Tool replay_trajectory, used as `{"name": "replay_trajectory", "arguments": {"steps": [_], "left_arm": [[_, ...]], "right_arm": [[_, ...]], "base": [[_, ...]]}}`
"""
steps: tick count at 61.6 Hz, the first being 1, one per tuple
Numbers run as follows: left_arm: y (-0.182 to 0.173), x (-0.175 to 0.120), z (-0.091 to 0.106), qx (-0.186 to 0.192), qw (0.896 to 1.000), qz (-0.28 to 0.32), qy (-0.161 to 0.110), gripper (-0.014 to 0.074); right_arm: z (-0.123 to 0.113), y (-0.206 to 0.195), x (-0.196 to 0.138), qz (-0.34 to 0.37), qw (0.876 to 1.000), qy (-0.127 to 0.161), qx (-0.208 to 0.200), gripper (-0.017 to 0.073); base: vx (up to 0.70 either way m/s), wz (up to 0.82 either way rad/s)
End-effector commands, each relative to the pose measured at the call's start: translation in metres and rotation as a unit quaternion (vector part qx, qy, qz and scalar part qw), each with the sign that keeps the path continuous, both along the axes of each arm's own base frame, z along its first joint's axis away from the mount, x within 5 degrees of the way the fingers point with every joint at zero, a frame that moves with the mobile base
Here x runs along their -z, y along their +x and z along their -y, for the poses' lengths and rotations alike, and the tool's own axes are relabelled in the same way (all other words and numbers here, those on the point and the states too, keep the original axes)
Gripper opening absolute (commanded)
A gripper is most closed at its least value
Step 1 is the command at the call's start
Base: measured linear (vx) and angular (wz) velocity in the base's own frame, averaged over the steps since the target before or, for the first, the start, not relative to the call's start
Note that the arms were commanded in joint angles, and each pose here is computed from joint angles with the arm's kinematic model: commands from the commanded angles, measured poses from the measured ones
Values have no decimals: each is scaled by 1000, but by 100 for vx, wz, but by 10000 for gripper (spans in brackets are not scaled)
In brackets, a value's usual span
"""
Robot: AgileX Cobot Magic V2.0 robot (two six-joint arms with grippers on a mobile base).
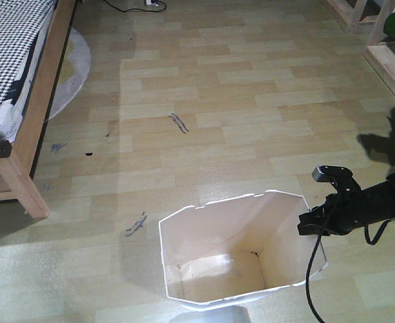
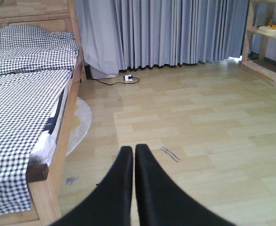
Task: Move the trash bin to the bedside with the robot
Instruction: 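Hold the bin in the right gripper while the base turns toward the bed, then carry the bin with the right gripper as the base drives along the bed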
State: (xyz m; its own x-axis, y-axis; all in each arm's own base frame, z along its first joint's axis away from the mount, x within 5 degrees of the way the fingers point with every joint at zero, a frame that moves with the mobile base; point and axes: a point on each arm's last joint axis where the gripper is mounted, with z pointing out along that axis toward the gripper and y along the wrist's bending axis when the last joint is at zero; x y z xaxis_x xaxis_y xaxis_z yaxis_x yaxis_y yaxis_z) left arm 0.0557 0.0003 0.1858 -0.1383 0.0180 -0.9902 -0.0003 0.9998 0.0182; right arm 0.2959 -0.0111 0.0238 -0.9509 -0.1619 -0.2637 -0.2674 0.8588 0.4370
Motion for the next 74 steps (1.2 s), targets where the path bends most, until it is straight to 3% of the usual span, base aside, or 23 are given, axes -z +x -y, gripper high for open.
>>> {"name": "replay_trajectory", "arguments": {"steps": [1, 74], "left_arm": [[0, -1, 0, 2, 999, 32, -2, -6], [0, -1, 0, 2, 999, 32, -2, -6]], "right_arm": [[-11, 8, -31, 28, 996, 86, 4, -6], [-11, 8, -31, 28, 996, 86, 4, -6]], "base": [[25, -5], [27, 8]]}}
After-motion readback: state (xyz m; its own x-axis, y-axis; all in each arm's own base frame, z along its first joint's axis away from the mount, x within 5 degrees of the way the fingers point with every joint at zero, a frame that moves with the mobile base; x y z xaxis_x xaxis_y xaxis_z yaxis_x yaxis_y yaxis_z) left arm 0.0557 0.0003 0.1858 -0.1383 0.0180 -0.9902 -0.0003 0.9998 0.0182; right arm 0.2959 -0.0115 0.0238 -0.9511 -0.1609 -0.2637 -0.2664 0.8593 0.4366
